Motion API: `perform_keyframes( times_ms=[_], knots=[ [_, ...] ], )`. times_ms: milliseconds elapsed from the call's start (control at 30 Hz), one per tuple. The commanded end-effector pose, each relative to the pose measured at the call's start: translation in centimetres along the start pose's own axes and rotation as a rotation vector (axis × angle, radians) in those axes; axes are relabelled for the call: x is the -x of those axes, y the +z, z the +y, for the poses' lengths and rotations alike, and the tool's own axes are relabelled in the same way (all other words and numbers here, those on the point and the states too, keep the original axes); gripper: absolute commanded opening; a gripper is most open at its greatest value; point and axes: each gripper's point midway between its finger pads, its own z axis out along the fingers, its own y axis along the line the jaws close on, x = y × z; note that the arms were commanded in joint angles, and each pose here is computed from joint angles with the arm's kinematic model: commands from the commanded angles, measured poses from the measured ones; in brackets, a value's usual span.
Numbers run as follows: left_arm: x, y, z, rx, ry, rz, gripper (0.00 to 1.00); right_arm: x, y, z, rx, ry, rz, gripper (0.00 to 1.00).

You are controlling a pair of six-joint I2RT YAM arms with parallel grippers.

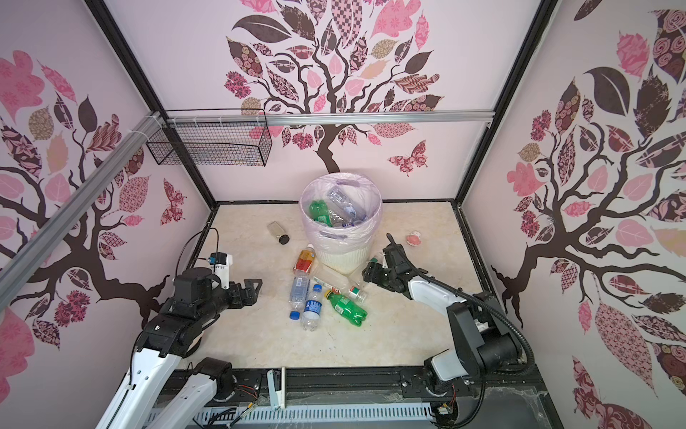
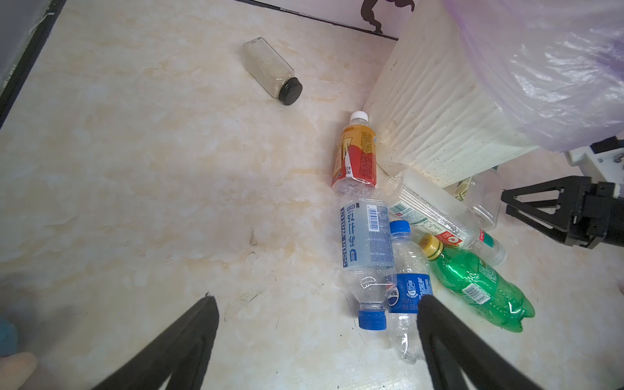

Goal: Throw the plastic bottles in the bin
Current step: Rotate the plastic bottle at the middle-right of the table.

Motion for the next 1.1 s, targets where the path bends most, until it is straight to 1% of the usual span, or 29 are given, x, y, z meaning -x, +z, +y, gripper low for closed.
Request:
perform_keyframes(
  times_ms=[0,133,500,700,900,1067],
  knots=[
    [0.0,0.4,-0.2,-0.018,-0.007,-0.012,0.94,0.5,1.3,1.0,0.015,-0.005,0.012,0.8],
    [-0.1,0.4,-0.3,-0.021,-0.004,-0.007,0.94,0.3,2.5,1.0,-0.002,-0.012,0.04,0.8],
    [0.0,0.3,-0.4,-0.021,-0.003,-0.016,0.93,0.6,3.8,0.0,-0.056,0.004,0.04,0.8],
    [-0.1,0.3,-0.3,-0.019,-0.003,-0.015,0.93,0.9,4.5,-0.6,-0.092,0.012,0.044,0.83],
    [0.0,0.2,-0.3,-0.019,0.0,-0.018,0.93,1.1,4.3,-2.7,-0.213,-0.028,0.032,0.81],
    [0.0,0.2,-0.3,-0.016,0.0,-0.019,0.93,1.2,3.0,-4.2,-0.295,-0.075,0.007,0.79]
  ],
)
